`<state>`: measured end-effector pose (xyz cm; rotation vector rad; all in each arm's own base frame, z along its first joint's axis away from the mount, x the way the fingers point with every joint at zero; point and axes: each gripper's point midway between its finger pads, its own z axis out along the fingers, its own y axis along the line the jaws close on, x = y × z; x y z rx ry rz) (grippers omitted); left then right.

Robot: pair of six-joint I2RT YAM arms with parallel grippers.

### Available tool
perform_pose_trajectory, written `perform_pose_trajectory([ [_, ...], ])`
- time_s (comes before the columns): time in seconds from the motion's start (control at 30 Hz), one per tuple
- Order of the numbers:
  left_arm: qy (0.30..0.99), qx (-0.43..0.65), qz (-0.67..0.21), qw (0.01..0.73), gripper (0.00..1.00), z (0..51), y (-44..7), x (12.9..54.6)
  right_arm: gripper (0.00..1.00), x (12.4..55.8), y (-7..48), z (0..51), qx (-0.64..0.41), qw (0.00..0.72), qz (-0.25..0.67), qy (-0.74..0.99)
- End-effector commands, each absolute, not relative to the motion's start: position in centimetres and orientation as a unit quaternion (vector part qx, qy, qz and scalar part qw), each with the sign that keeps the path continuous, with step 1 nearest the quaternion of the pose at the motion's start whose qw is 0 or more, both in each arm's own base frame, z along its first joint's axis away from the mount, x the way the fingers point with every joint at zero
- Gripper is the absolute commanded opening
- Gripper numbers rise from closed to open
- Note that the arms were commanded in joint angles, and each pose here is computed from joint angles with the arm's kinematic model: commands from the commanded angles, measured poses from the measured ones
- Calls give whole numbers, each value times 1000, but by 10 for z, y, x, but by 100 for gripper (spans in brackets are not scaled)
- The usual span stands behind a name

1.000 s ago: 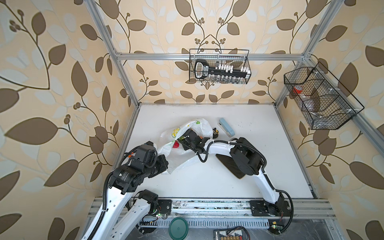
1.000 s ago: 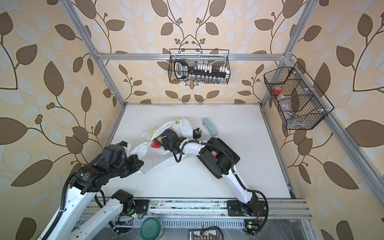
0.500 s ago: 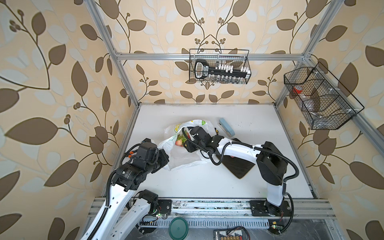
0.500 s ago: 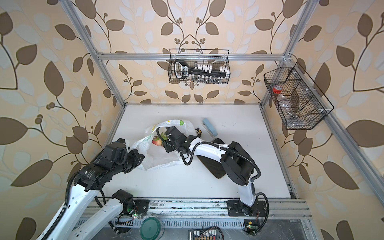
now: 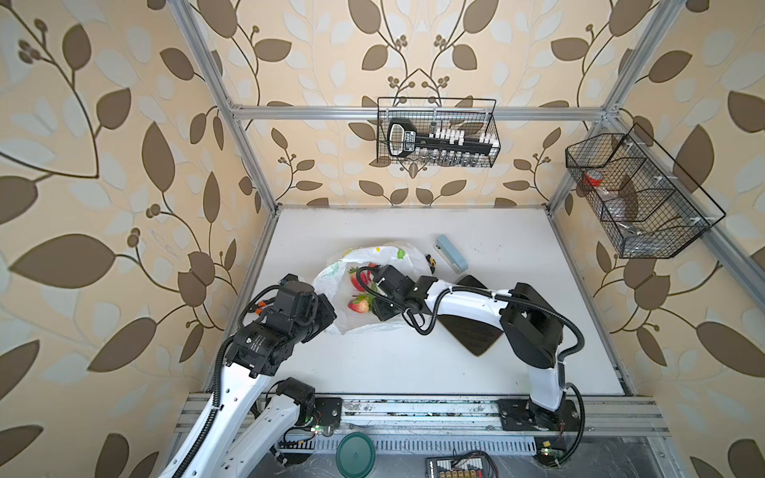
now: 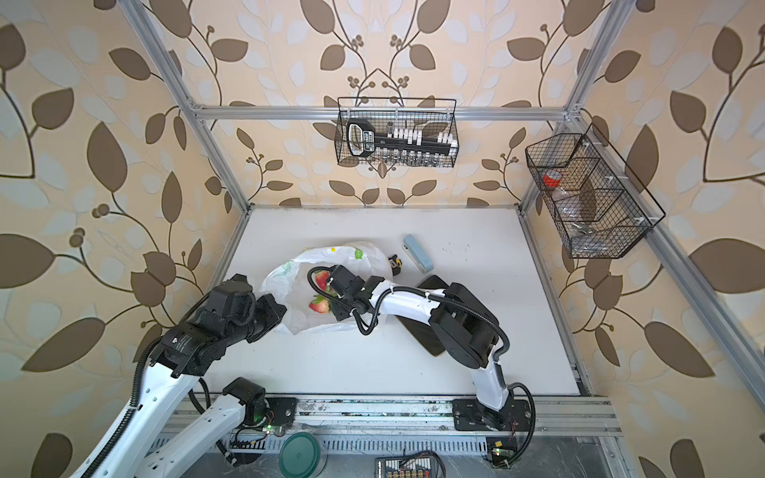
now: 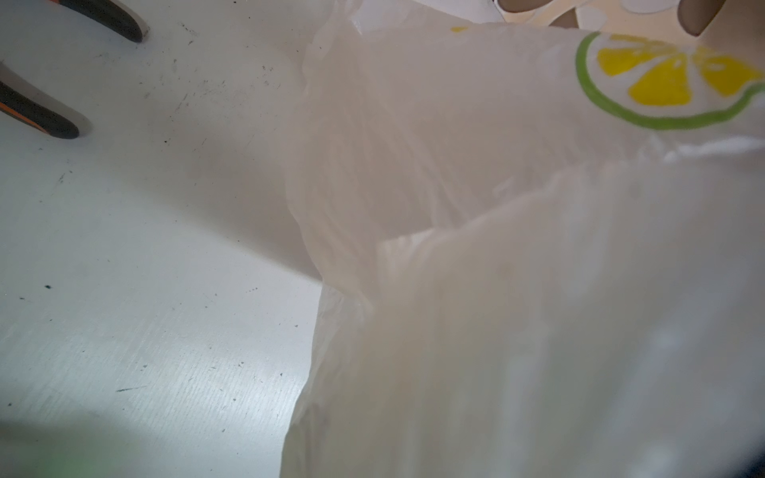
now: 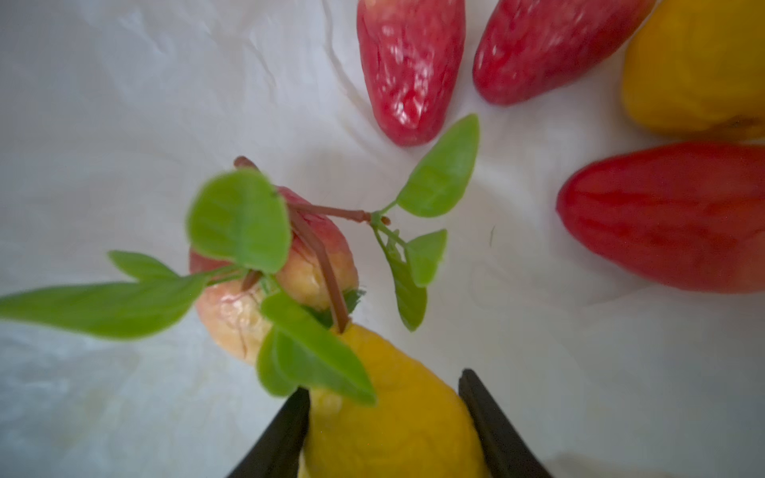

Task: Take the fake fruits out of the plastic bag
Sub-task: 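Grasp the yellow pear with leaves inside the bag with the right gripper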

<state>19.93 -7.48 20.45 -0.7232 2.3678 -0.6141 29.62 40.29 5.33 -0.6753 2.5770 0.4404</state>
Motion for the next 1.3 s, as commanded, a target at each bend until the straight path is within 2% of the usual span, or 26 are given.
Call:
perform_pose_trajectory([
  [0.0,910,-237,-185,285,0,190,-66,190,52,299,413,48,-249,215,174,928],
  [0.13,917,-219,-175,285,0,187,-64,185,64,297,414,44,-257,209,181,926],
  [0.3,921,-207,-180,277,0,181,-66,179,72,286,411,51,-273,202,194,920],
  [0.57,924,-195,-184,273,0,179,-68,176,71,266,393,50,-302,189,195,914],
  [0.77,923,-194,-189,272,0,179,-70,176,66,274,404,46,-301,202,204,910],
  [0.9,923,-193,-189,273,0,180,-70,176,66,281,411,42,-300,209,203,908],
  [1.13,925,-189,-193,268,0,177,-72,174,73,296,417,35,-308,230,188,904],
  [1.27,926,-188,-193,265,0,175,-72,173,72,303,421,38,-327,248,182,894],
])
